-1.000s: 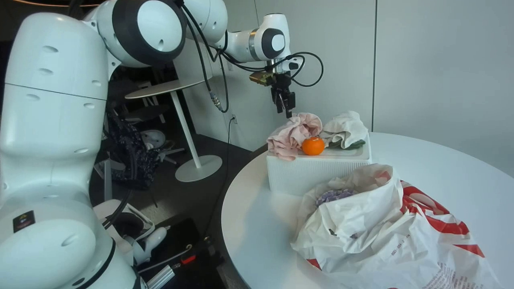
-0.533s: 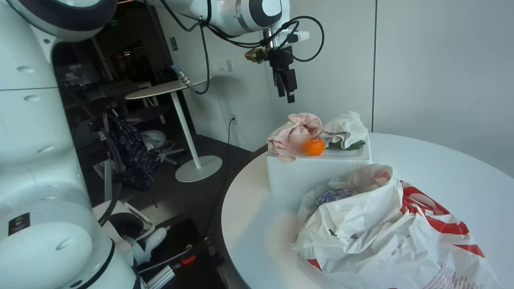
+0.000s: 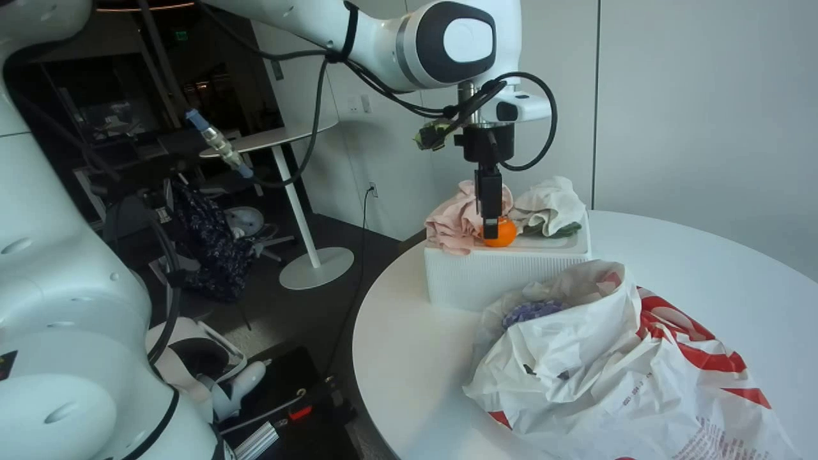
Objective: Unpack all the items from the plastic on the right and place them on the white storage box one by one
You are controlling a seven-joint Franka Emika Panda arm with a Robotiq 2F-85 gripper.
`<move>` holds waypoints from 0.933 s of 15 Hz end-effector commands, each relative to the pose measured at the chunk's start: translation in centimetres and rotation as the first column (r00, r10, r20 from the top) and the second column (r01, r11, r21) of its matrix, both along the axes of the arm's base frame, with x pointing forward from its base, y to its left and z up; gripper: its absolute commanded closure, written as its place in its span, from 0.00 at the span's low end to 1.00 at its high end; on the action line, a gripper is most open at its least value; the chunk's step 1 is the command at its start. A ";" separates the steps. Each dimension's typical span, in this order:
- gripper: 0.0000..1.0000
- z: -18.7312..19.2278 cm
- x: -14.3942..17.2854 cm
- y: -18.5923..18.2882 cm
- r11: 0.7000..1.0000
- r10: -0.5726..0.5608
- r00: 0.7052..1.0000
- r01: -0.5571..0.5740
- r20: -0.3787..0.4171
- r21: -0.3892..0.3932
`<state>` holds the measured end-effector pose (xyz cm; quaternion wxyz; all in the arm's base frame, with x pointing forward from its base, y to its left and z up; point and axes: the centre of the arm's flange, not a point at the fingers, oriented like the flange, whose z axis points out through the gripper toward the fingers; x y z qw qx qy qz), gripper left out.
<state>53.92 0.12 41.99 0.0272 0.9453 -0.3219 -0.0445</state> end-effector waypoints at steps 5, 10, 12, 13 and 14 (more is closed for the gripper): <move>0.00 -13.6 0.5 -9.4 0.983 -0.181 0.983 0.181 0.025 -0.012; 0.00 -20.6 2.3 -9.3 0.978 -0.200 0.977 0.204 0.076 -0.044; 0.00 -22.2 3.0 -9.3 0.974 -0.204 0.972 0.214 0.112 -0.078; 0.00 -23.0 3.2 -9.4 0.972 -0.206 0.971 0.217 0.121 -0.091; 0.00 -23.6 3.4 -9.5 0.970 -0.207 0.970 0.220 0.125 -0.101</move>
